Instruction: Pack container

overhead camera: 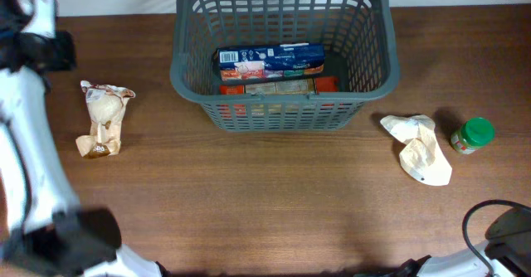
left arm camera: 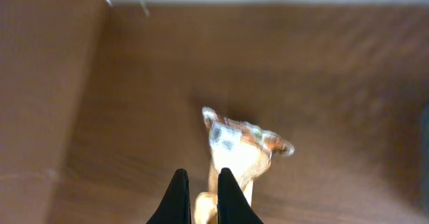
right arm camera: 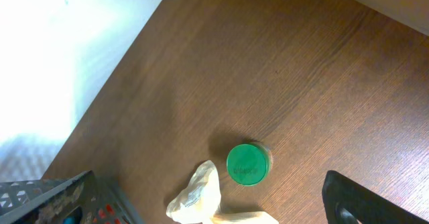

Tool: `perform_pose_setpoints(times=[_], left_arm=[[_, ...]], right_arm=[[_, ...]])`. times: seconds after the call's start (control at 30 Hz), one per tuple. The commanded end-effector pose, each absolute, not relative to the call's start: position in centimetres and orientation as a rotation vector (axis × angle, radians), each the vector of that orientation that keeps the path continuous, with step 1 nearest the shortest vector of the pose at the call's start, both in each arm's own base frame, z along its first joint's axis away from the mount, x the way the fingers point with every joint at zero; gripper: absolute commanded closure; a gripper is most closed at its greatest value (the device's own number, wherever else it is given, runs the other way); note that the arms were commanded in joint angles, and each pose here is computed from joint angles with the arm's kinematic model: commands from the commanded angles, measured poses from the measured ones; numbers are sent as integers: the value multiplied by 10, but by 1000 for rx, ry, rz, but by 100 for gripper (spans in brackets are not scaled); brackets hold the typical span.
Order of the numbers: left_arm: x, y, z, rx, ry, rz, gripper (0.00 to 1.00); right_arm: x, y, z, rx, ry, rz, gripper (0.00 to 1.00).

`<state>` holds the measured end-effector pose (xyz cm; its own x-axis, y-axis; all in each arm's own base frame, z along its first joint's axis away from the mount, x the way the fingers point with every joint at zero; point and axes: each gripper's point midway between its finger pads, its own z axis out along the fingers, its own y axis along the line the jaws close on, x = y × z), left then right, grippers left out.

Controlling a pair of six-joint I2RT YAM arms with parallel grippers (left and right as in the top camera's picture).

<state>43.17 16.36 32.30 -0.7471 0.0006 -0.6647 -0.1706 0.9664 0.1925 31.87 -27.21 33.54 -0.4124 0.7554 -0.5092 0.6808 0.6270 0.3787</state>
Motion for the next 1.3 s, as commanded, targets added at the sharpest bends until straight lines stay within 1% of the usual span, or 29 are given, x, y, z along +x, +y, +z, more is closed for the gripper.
perform_pose_setpoints(times=[0.0,0.07,0.13,0.17,0.23,0.3,0.33,0.37,0.4,0.43,0.53,0.57,0.6,0.73,0.83,1.07,1.27], left_arm=[[419,150,360,-98,2299,286,98],[409,150,360,-113,2324,305,98],[402,156,343,-138,2397,336,98],[400,157,331,-143,2440,334,87],[401,157,308,-137,2515,315,75],[408,159,276,-136,2602,287,69],[409,160,268,-137,2623,281,66],[414,161,248,-138,2673,265,59],[418,163,226,-138,2729,245,44],[422,164,209,-139,2767,232,35],[429,167,164,-141,2868,194,13],[430,168,148,-142,2905,179,4],[430,168,132,-142,2942,164,1],[430,168,76,-144,3063,113,1],[438,171,44,-144,3085,104,1],[455,178,7,-148,3066,112,1],[444,174,-22,-148,3141,77,1]], right_arm=[[319,-273,338,1124,2182,141,1],[319,-273,338,1124,2182,141,1],[319,-273,338,1124,2182,141,1],[319,-273,338,1124,2182,141,1],[319,-273,338,1124,2182,141,1],[319,-273,338,1124,2182,141,1],[319,-273,338,1124,2182,141,1],[319,-273,338,1124,2182,141,1],[319,-273,338,1124,2182,141,1],[319,-273,338,1124,2182,141,1],[319,-273,338,1124,2182,141,1],[319,-273,338,1124,2182,141,1],[319,-273,338,1124,2182,141,1],[319,-273,338,1124,2182,141,1],[319,-273,338,1124,2182,141,1],[319,-273,338,1124,2182,141,1],[319,-273,338,1124,2182,141,1]])
